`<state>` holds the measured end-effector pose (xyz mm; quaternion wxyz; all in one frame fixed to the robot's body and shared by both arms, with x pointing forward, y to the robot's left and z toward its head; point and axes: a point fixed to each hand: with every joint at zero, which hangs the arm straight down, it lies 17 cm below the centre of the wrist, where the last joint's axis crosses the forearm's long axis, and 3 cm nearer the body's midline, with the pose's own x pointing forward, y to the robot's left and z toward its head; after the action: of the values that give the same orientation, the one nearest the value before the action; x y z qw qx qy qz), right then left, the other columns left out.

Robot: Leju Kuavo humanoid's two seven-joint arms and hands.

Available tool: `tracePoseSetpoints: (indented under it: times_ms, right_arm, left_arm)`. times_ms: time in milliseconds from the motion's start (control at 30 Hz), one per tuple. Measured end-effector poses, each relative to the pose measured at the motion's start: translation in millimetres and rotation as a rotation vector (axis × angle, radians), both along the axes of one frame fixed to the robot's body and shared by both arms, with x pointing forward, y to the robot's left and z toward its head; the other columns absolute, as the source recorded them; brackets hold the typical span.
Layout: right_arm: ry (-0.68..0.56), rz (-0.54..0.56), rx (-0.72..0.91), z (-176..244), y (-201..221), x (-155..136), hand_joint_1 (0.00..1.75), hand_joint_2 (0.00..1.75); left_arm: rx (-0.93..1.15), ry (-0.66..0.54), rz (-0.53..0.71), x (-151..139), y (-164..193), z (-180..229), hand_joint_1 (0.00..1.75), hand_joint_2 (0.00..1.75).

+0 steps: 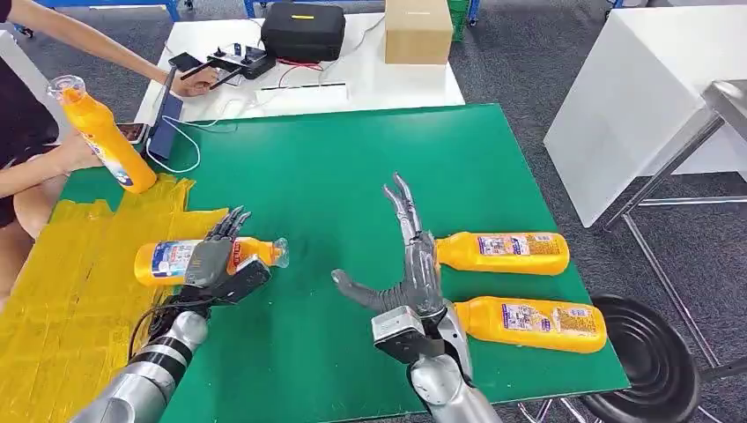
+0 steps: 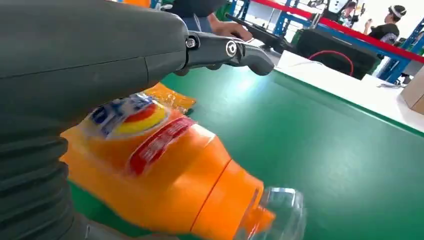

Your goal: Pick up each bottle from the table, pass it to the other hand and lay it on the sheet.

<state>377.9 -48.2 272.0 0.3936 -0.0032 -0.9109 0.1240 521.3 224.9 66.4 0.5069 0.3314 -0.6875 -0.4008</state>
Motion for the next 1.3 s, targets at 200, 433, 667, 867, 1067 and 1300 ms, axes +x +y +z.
tracePoseSetpoints:
  times_ms: [200,433,667,867,1067,1300]
  right_arm:
    - [0.0,-0.001,-0.002,-0.3,0.0,-0.1,0.0,1.75]
    - [-0.015,-0.029,-0.053,-3.3,-1.8,0.3,0.0,1.75]
    - [0.009,-0.281,-0.508,-48.9,-54.6,22.4,0.0,1.75]
    - [0.049,-0.393,-0.685,-74.0,-112.3,38.2,0.0,1.75]
    - [0.113,-0.473,-0.784,-88.1,-168.4,48.1,0.0,1.75]
    - [0.234,-0.554,-0.867,-105.9,-254.8,56.1,0.0,1.75]
  left_arm:
    - [-0.081,0.003,-0.027,-4.8,-4.5,3.5,0.0,1.75]
    - [-0.519,-0.077,-0.202,-33.4,-31.4,58.6,0.0,1.75]
    - [-0.924,-0.177,-0.437,-96.8,-36.6,151.1,0.0,1.75]
    - [-0.928,-0.226,-0.48,-117.7,-39.9,172.9,0.0,1.75]
    - [-0.868,-0.288,-0.423,-123.5,-38.8,183.9,0.0,1.75]
    - [-0.861,-0.252,-0.467,-135.6,-74.0,189.1,0.0,1.75]
